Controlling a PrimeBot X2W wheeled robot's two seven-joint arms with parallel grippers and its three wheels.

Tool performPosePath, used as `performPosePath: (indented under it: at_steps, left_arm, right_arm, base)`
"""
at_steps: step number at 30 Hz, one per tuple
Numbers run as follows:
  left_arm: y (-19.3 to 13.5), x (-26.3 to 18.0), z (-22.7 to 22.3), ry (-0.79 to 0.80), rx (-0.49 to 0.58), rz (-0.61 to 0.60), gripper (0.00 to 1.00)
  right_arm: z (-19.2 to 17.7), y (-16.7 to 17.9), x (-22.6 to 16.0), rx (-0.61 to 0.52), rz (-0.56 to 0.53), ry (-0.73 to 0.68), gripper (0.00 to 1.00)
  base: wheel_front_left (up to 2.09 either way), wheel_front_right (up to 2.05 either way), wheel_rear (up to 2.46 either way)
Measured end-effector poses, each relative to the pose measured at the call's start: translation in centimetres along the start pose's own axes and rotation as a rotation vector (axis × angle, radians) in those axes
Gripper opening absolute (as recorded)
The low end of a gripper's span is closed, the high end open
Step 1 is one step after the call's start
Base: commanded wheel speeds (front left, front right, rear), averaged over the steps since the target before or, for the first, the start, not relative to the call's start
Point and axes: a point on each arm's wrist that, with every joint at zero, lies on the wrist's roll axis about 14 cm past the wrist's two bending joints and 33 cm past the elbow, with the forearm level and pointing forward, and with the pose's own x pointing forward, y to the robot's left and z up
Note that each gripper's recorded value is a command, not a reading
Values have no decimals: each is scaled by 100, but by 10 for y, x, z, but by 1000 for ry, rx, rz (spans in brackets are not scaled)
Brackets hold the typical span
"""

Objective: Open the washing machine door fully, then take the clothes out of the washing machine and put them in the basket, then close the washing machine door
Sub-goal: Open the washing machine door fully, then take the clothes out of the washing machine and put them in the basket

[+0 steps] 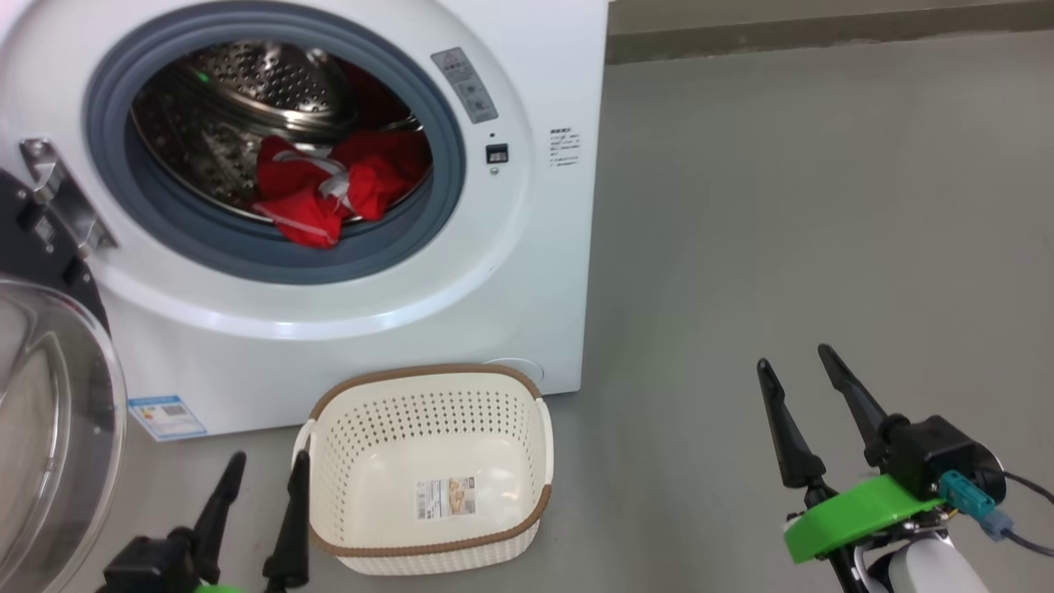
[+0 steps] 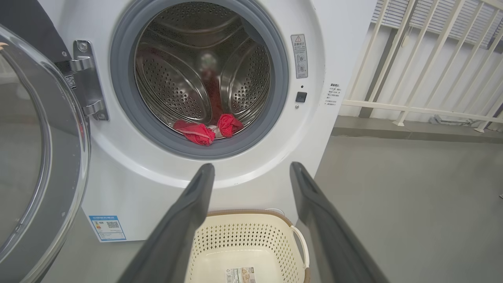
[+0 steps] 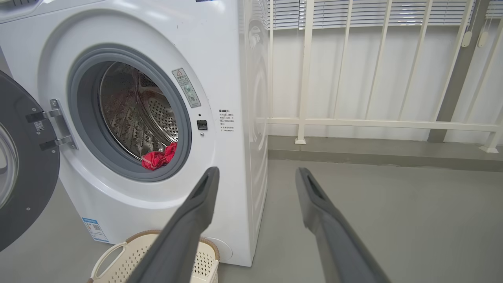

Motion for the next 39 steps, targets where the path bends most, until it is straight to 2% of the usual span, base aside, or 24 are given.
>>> performPosePath:
  at_steps: [4,13,39]
  left_arm:
    - [1,-8,-14,42,-9,9,100]
    - [6,-24,-16,31,-15,55,100]
    - [10,-29,-11,11,34,37,100]
  right_arm:
    - [0,-6,-15,-1,-23,1,100]
    - [-4,-15,-40,4,-60,12,100]
    - [1,-17,-41,2,-67,-3,100]
  base:
    - [0,0,0]
    - [0,0,0]
    - [0,0,0]
